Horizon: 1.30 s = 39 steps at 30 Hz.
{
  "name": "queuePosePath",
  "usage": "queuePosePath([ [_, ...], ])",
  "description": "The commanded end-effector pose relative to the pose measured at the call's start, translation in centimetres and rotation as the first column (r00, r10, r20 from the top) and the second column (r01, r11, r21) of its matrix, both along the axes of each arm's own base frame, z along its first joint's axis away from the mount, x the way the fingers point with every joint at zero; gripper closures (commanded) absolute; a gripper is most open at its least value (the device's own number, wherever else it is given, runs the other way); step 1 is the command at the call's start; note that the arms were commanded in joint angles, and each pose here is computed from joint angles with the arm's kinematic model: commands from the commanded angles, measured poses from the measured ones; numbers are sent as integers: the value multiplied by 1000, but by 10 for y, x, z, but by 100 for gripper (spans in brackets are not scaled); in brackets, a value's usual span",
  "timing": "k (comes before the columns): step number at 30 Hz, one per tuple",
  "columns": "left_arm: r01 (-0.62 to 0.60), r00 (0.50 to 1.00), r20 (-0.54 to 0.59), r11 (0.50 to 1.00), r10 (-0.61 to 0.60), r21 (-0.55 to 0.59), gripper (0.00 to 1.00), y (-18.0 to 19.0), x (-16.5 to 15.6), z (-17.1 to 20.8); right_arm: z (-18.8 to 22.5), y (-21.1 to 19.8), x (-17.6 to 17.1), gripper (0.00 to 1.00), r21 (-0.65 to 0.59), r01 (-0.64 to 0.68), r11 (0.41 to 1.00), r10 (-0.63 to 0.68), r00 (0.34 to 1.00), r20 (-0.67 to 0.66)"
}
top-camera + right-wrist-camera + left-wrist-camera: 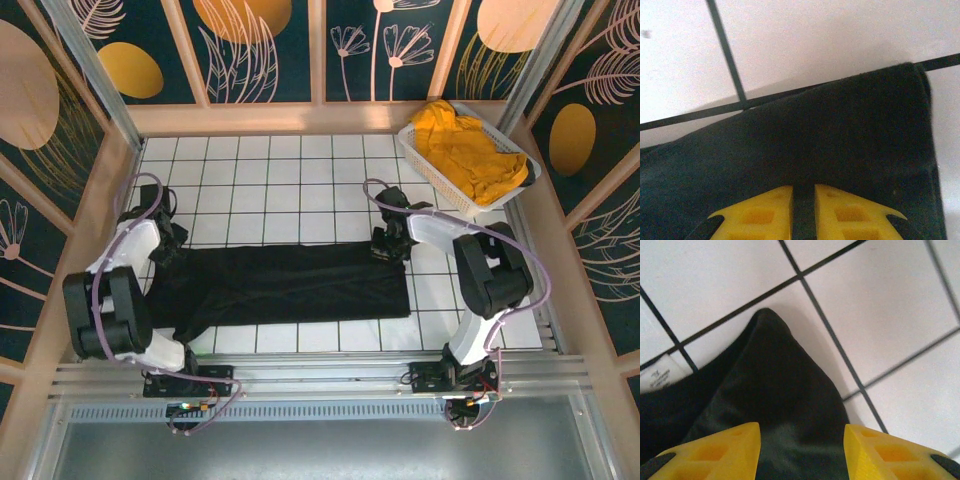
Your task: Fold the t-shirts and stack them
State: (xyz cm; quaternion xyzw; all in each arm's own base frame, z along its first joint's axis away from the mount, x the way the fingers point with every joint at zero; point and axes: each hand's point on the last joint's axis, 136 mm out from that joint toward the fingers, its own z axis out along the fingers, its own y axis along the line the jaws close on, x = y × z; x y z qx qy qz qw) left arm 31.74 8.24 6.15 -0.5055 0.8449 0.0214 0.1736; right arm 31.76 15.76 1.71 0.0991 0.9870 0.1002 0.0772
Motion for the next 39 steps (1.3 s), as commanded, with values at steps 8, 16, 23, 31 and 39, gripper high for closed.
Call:
queuePosePath([
  [8, 28, 992, -123, 999, -34, -46, 74, 49, 31, -74, -27, -50, 26, 82, -131, 143, 981, -155, 984, -86],
  [16, 68, 998, 11, 989, -67, -131, 73, 49, 103, -74, -25, -63, 111, 81, -85, 193, 978, -194, 981, -12],
  [23, 138, 967, 214, 990, -138, 15, 52, 44, 142, 19, 48, -24, 173, 70, 14, 66, 998, -67, 975, 214],
  [31, 398, 888, 270, 916, -371, -47, 49, -71, 97, 24, 110, 66, 128, 55, 256, -198, 946, 104, 935, 340],
  [39, 629, 769, 254, 765, -587, -137, 57, -121, 68, -10, 134, 139, 69, 49, 515, -450, 730, 298, 887, 353],
])
